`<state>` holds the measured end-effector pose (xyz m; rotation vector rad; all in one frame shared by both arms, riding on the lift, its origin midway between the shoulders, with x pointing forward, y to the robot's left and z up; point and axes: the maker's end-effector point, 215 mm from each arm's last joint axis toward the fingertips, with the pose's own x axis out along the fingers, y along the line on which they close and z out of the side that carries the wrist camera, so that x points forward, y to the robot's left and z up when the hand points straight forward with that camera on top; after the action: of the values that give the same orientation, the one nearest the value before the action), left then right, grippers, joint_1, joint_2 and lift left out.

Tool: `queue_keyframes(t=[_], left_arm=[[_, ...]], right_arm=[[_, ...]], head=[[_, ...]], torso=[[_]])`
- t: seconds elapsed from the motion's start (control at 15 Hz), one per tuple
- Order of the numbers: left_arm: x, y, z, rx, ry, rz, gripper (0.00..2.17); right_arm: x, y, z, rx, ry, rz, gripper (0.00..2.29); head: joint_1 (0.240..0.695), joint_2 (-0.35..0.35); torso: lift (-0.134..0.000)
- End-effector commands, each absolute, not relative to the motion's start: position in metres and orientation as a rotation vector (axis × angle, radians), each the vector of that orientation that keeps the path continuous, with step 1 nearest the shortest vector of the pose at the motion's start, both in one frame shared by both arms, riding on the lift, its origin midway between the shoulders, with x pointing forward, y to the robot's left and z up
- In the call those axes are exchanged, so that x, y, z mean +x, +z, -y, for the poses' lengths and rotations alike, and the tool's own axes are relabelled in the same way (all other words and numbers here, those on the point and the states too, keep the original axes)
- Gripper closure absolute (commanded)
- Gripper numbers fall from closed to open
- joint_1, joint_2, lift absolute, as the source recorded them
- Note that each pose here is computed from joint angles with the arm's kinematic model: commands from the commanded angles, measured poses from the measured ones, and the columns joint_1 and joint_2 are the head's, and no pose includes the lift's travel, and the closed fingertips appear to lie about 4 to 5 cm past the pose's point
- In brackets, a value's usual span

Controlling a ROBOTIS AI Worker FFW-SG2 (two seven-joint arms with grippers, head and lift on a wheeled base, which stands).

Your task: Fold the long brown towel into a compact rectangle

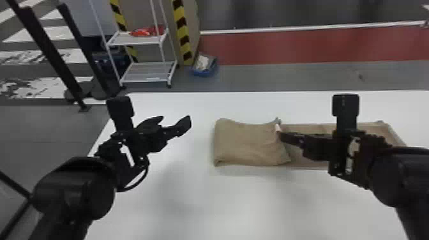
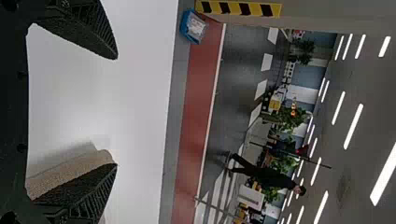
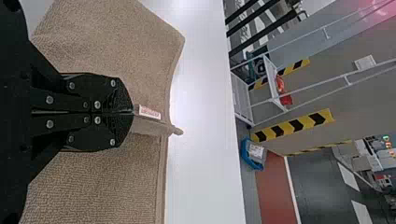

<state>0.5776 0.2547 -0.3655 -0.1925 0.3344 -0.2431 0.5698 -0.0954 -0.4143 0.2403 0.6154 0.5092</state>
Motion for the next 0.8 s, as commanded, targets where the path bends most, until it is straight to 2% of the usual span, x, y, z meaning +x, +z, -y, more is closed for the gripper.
queue_keyframes(t=[0.0, 0.33, 0.6, 0.73], left_arm=[[0.578, -0.364, -0.258, -0.193, -0.238, -0.331, 0.07], [0.575, -0.364, -0.263, -0.192, -0.230, -0.331, 0.07], [0.574, -0.366, -0.265, -0.184, -0.226, -0.339, 0.07], [0.574, -0.370, -0.263, -0.171, -0.222, -0.348, 0.07]], right_arm=[[0.568, -0.393, 0.095, 0.253, 0.523, -0.584, 1.31], [0.568, -0.324, 0.135, 0.293, 0.508, -0.477, 1.31], [0.560, -0.308, 0.214, 0.346, 0.434, -0.432, 1.31], [0.559, -0.296, 0.253, 0.363, 0.400, -0.398, 1.31]], head=[[0.695, 0.149], [0.695, 0.147], [0.695, 0.108], [0.695, 0.060]], torso=[[-0.123], [-0.123], [-0.123], [-0.123]])
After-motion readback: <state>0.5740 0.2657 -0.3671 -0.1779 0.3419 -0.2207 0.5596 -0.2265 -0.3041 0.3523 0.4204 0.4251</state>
